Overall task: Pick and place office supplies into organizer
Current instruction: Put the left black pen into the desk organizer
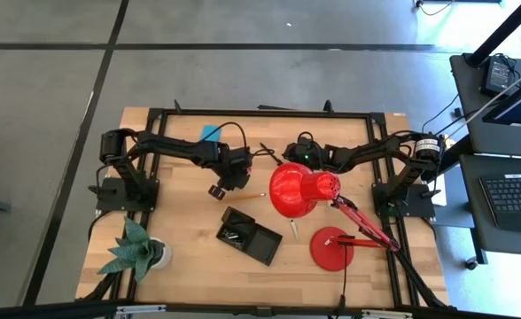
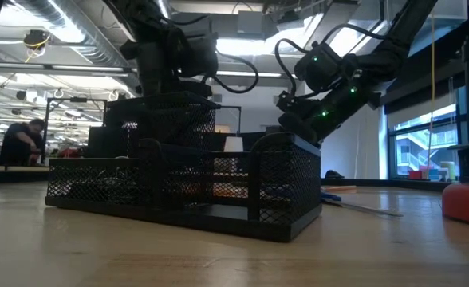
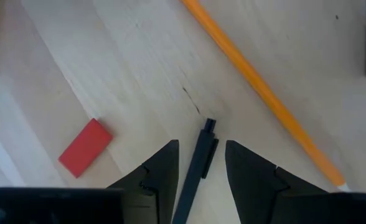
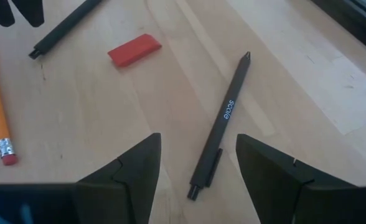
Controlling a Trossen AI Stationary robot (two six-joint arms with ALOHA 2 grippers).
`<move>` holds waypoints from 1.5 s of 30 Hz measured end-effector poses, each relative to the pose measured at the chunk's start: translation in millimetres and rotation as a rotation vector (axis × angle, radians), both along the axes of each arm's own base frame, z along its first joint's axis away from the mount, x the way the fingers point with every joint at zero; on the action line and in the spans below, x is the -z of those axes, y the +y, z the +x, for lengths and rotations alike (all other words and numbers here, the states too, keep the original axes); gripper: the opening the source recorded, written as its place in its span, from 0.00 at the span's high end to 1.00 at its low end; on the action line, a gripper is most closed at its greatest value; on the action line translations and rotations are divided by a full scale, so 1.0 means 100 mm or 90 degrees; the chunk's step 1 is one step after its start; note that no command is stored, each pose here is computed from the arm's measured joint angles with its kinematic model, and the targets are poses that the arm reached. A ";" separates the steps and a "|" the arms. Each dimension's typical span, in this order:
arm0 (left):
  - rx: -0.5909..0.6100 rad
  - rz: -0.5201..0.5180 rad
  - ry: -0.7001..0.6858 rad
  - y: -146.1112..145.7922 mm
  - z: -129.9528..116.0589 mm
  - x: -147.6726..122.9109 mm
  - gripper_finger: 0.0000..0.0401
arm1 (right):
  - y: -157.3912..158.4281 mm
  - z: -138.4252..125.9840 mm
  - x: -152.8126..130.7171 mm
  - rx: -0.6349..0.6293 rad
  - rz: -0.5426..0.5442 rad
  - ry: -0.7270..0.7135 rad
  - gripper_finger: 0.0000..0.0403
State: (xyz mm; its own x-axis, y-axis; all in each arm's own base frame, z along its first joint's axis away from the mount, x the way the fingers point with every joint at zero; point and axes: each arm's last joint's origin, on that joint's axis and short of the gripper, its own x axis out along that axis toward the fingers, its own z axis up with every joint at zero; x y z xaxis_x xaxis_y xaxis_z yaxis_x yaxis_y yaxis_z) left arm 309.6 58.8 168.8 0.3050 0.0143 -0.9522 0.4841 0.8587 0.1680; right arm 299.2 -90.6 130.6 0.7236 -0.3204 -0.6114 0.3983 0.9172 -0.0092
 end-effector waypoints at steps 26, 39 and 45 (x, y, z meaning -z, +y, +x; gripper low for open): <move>0.002 -0.011 0.083 0.06 0.06 0.39 0.72 | 0.00 0.00 0.00 0.000 0.000 0.003 0.47; 0.006 -0.037 0.074 0.05 0.06 0.40 0.89 | 0.00 0.00 0.00 -0.001 -0.001 0.003 0.47; -0.004 -0.038 0.067 0.05 0.07 0.38 0.89 | 0.00 0.00 0.00 -0.001 -0.001 0.003 0.47</move>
State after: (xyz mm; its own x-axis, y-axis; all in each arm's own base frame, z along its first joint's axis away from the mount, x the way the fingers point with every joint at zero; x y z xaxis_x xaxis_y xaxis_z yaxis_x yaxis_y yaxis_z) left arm 316.2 63.8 130.6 0.2030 -0.0414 -0.9783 0.4906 0.8690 0.0650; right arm 299.0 -90.6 130.3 0.7216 -0.3198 -0.6141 0.3966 0.9179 -0.0121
